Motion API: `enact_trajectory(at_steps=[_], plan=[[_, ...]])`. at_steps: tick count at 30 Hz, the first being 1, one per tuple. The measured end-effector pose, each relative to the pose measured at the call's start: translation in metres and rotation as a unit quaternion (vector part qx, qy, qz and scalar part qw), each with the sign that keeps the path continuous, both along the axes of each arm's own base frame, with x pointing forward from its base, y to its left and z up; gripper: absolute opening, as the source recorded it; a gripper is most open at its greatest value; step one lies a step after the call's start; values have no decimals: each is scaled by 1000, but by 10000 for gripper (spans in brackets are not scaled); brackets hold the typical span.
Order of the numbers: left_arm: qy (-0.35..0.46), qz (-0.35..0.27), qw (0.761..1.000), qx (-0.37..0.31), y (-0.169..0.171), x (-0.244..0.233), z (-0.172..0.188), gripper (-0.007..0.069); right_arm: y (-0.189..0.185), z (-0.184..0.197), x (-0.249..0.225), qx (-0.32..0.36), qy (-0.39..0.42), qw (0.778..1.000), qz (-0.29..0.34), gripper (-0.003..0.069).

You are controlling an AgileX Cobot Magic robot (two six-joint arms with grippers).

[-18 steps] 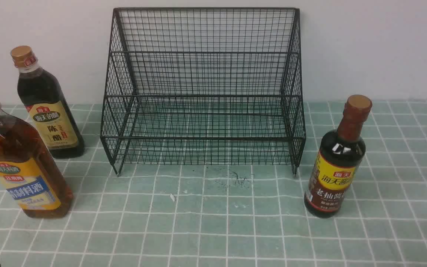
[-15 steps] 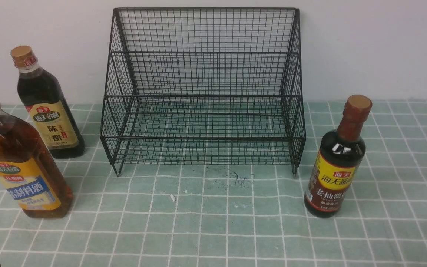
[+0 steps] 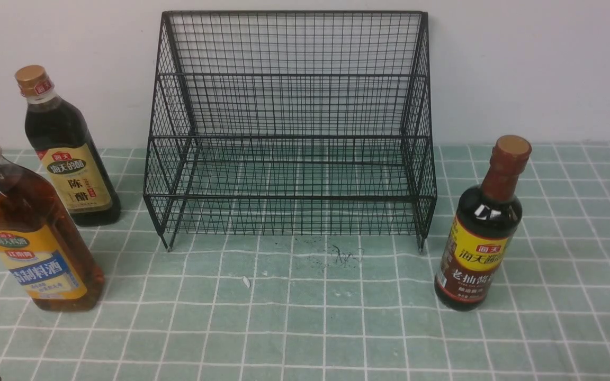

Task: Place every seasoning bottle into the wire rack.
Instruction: Use the right arm to grab the condiment bottle closest to it

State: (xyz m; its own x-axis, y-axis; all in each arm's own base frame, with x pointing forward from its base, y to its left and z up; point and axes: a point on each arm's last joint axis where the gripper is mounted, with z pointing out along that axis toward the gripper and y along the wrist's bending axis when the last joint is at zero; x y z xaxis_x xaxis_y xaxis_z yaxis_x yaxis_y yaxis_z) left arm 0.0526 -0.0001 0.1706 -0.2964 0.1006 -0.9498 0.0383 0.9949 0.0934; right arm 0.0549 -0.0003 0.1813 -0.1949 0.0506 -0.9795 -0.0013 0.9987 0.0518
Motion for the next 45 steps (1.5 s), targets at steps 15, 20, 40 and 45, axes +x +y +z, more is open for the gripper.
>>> enact_trajectory(at_steps=[15,20,40,45], plan=[[0,0,1000,0,0,0,0,-6,3,7,1,101,-42,994,1,-15],[0,0,1000,0,0,0,0,-6,1,28,1,274,-149,950,2,-15],[0,0,1000,0,0,0,0,-6,13,139,2,193,-41,978,62,-15],[0,0,1000,0,0,0,0,-6,22,184,39,93,83,989,84,3]])
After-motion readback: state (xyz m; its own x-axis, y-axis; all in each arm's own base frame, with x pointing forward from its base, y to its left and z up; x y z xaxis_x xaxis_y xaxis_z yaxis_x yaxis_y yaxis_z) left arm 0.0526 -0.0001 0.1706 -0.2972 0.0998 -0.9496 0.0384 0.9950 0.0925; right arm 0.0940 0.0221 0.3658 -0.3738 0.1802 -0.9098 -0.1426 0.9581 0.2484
